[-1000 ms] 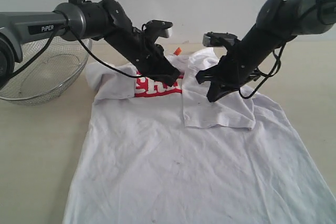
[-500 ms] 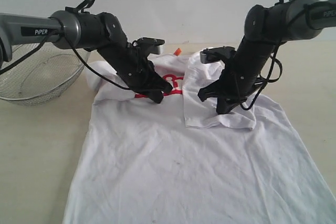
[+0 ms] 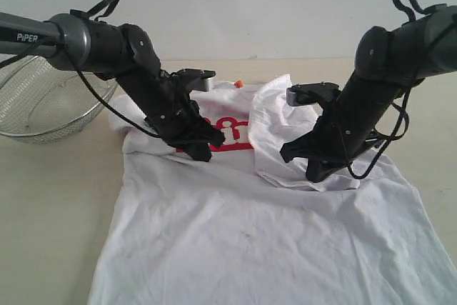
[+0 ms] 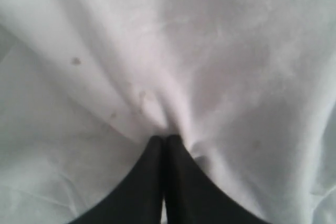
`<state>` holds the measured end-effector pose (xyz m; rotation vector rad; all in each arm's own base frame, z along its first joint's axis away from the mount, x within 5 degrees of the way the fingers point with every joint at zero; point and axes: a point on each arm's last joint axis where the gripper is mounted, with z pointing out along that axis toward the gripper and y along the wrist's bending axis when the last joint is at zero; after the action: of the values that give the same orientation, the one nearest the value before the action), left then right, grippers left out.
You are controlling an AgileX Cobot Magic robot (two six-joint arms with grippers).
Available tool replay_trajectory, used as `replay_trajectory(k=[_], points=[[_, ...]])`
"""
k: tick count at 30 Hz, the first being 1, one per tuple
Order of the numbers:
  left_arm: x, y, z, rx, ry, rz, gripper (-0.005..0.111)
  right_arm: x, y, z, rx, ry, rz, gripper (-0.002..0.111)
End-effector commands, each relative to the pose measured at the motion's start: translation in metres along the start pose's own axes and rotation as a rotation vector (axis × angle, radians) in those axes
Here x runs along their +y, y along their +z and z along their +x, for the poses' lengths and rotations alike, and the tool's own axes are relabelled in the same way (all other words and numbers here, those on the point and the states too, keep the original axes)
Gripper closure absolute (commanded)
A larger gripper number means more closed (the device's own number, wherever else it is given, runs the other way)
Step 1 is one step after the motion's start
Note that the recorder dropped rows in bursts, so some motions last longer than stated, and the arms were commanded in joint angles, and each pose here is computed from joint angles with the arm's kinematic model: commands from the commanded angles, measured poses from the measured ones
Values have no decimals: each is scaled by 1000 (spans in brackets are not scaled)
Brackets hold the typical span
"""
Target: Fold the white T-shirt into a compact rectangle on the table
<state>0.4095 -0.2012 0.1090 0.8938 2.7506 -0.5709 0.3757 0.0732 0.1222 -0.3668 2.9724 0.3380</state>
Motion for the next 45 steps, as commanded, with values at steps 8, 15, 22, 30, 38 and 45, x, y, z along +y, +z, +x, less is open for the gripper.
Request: replay_trajectory(k=[8, 15, 22, 30, 38, 45], points=[[-31, -45, -49, -338, 187, 55, 102, 5, -32, -13, -223, -31, 32, 108], [-40, -39, -80, -460, 256, -1, 102, 1, -41, -29, -339, -5, 66, 108], [-55, -3, -93, -450, 259, 74, 102, -29, -52, -35, -425, 63, 139, 108], [-57, 27, -62, -167, 231, 59, 102, -41, -46, -98, -416, 19, 92, 108], [-56, 37, -52, -144, 189, 66, 102, -44, -30, -145, -476, 86, -23, 108], [-54, 37, -52, -133, 184, 47, 102, -54, -7, -151, -416, 159, -4, 108]])
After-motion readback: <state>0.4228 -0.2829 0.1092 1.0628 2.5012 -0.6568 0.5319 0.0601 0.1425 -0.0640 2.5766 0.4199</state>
